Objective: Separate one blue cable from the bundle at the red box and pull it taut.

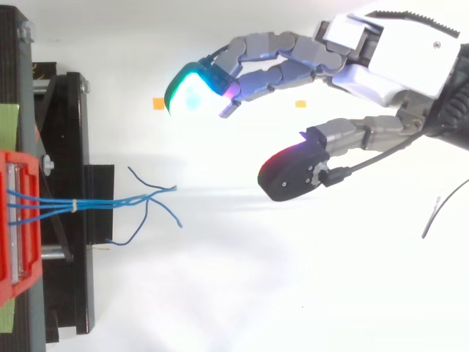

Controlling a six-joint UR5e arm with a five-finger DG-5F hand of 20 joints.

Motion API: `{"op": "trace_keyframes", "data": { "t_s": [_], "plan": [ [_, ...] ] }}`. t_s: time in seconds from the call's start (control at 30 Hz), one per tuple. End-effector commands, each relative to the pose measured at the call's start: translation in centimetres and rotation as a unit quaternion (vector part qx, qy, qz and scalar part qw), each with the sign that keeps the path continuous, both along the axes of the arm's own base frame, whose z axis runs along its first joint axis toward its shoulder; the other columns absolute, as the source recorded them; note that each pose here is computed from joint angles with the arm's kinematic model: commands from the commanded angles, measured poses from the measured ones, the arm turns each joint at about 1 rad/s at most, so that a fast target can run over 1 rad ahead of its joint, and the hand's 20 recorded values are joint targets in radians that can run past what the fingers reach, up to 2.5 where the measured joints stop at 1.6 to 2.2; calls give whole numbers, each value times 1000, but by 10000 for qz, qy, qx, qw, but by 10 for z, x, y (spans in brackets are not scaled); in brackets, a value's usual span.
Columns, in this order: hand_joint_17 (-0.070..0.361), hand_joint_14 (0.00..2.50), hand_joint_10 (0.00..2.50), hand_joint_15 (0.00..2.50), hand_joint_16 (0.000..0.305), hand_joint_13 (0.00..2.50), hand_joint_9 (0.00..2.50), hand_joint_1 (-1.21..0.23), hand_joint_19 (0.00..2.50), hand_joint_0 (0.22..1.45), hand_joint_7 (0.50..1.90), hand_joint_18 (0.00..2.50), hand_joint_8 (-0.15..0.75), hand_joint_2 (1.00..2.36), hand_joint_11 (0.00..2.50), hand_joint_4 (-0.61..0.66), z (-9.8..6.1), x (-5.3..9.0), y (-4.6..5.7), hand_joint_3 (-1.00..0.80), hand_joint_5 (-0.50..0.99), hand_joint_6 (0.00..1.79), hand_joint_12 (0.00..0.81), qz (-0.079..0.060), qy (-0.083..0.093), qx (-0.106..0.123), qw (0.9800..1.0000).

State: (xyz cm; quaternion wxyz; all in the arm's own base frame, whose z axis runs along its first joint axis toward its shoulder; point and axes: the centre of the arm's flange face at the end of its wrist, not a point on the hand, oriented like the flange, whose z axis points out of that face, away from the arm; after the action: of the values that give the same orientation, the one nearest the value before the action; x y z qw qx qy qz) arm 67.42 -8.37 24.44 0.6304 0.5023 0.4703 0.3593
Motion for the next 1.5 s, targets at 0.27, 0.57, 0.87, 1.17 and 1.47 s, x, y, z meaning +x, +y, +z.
{"op": "trace_keyframes", "data": {
  "t_s": [0.27, 0.57, 0.87, 1.17, 1.47],
  "plan": [
    [93, 12, 13, 378, 41, 568, 606, -647, 210, 504, 827, 507, 363, 1000, 554, 215, 2, 1, 1, -500, -223, 502, 347, -8, 23, -284, 9996],
    [93, 12, 11, 393, 42, 603, 609, -643, 238, 505, 824, 550, 364, 1000, 554, 217, -34, 24, 0, -500, -223, 502, 349, 69, 121, -212, 9997],
    [94, 13, 13, 407, 42, 622, 609, -658, 244, 506, 833, 570, 362, 1000, 555, 220, -32, 45, 7, -500, -223, 502, 352, 211, -123, -179, 9995],
    [93, 13, 13, 418, 41, 640, 611, -699, 265, 511, 857, 591, 356, 1000, 557, 229, -58, 55, 8, -500, -219, 502, 349, 406, -235, -22, 9989],
    [93, 14, 14, 436, 41, 658, 609, -691, 296, 527, 946, 610, 349, 1000, 567, 242, -84, 80, 7, -500, -207, 502, 352, 507, -372, 261, 9977]
  ]
}}
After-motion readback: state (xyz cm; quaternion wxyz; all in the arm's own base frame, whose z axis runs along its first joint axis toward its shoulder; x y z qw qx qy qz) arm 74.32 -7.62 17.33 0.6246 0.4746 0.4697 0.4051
